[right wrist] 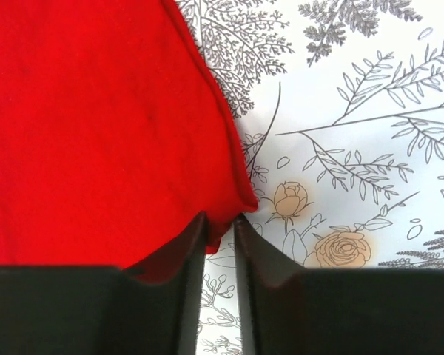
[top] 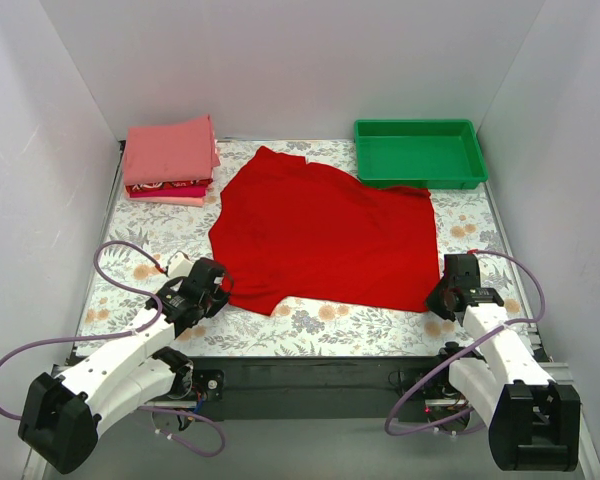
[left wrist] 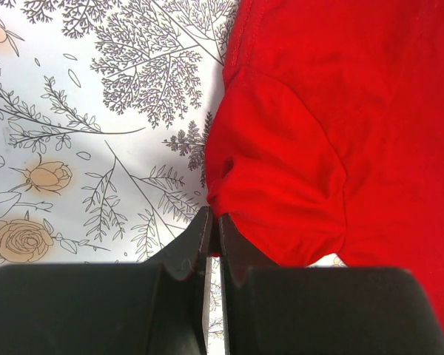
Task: Fold and stack the t-shirts
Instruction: Flatten the tshirt out
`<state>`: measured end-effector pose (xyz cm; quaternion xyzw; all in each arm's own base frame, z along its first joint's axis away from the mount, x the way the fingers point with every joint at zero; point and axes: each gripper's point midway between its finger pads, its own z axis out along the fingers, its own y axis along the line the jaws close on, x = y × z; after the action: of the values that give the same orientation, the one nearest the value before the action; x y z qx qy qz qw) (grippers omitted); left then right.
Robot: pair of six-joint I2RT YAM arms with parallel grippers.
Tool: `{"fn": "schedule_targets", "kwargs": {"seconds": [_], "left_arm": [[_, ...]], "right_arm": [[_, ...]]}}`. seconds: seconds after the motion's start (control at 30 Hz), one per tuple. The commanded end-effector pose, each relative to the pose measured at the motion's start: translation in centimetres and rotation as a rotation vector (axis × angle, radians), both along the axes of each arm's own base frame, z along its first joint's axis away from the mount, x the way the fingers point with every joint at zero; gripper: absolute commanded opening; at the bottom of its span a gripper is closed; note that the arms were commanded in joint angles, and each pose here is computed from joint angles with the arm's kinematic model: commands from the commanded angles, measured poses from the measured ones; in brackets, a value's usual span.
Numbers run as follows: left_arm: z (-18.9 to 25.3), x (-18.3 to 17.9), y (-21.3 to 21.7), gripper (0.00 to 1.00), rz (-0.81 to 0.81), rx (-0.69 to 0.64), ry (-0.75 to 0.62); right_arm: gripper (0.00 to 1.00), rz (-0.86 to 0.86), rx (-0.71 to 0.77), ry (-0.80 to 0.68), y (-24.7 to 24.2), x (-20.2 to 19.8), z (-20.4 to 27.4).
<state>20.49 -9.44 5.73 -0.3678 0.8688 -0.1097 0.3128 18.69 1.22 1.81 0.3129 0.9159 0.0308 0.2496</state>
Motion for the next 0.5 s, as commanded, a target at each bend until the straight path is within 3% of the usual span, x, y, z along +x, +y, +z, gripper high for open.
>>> {"fn": "schedule_targets", "kwargs": {"seconds": [0.0, 0.03, 0.07, 0.13, 0.27, 0.47], "left_arm": [[0.4, 0.6, 0.5, 0.0, 0.022, 0.015, -0.028], [0.5, 0.6, 0.4, 0.0, 0.022, 0.012, -0.029], [0.6, 0.6, 0.4, 0.0, 0.022, 0.012, -0.03], [1.0, 0.7, 0.3, 0.0, 0.023, 0.006, -0.041], [2.6, 1.3, 0.0, 0.0, 0.032, -0.021, -0.081], [9.1, 4.0, -0.5, 0.0, 0.054, -0.05, -0.219]], "right_arm": [[0.21, 0.014, -0.008, 0.057, -0.1, -1.3, -1.4], [0.12, 0.023, -0.007, 0.049, 0.0, -1.0, -1.2], [0.11, 0.023, -0.007, 0.046, 0.0, -0.9, -1.1], [0.01, 0.037, 0.001, 0.021, 0.2, -0.3, -0.4], [0.01, 0.092, 0.026, -0.066, 1.0, 1.6, 2.1], [0.01, 0.164, -0.006, -0.275, 1.1, 5.0, 8.8]]}}
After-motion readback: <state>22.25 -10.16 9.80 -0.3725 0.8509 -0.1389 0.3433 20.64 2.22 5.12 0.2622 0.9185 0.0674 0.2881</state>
